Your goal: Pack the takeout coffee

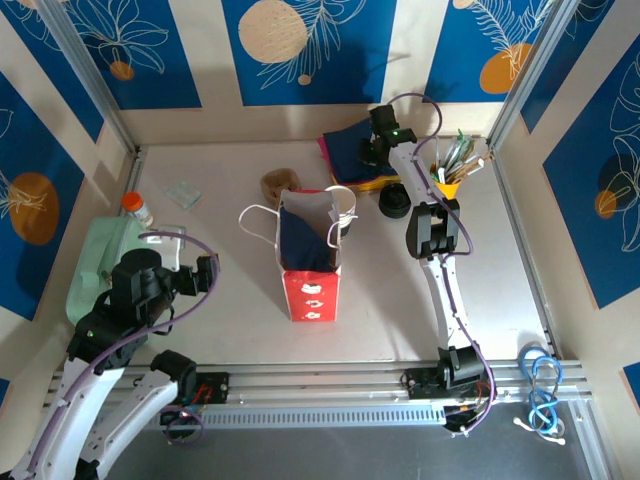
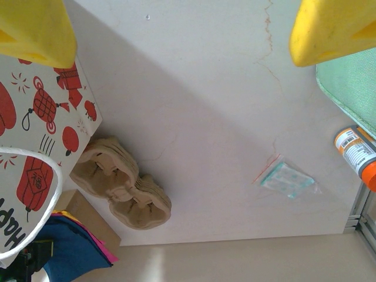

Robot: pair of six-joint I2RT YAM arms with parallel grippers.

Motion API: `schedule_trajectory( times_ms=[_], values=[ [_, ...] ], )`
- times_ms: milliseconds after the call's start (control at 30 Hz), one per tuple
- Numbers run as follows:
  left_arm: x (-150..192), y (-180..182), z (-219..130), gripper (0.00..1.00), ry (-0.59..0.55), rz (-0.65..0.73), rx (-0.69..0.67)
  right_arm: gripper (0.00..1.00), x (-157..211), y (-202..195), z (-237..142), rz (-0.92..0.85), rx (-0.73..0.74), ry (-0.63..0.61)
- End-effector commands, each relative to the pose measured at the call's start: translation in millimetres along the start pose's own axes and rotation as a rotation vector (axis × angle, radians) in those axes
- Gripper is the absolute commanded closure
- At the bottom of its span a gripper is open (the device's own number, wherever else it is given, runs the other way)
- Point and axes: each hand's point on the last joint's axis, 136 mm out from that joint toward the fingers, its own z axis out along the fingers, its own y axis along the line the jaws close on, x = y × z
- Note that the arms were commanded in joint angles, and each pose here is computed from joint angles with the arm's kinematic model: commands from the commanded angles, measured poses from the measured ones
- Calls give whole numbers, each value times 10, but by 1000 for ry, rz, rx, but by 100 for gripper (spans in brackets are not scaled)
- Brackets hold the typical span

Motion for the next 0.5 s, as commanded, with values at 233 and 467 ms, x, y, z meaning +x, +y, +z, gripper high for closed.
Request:
schedule_trajectory(
  times_ms=[233, 467],
  values=[
    [3, 40, -10, 7, -7, 7, -18, 84, -429, 239, -634, 44, -113, -103],
    [3, 35, -10, 7, -7, 7, -15, 91, -627, 338, -1046, 48, -152, -163]
  ],
)
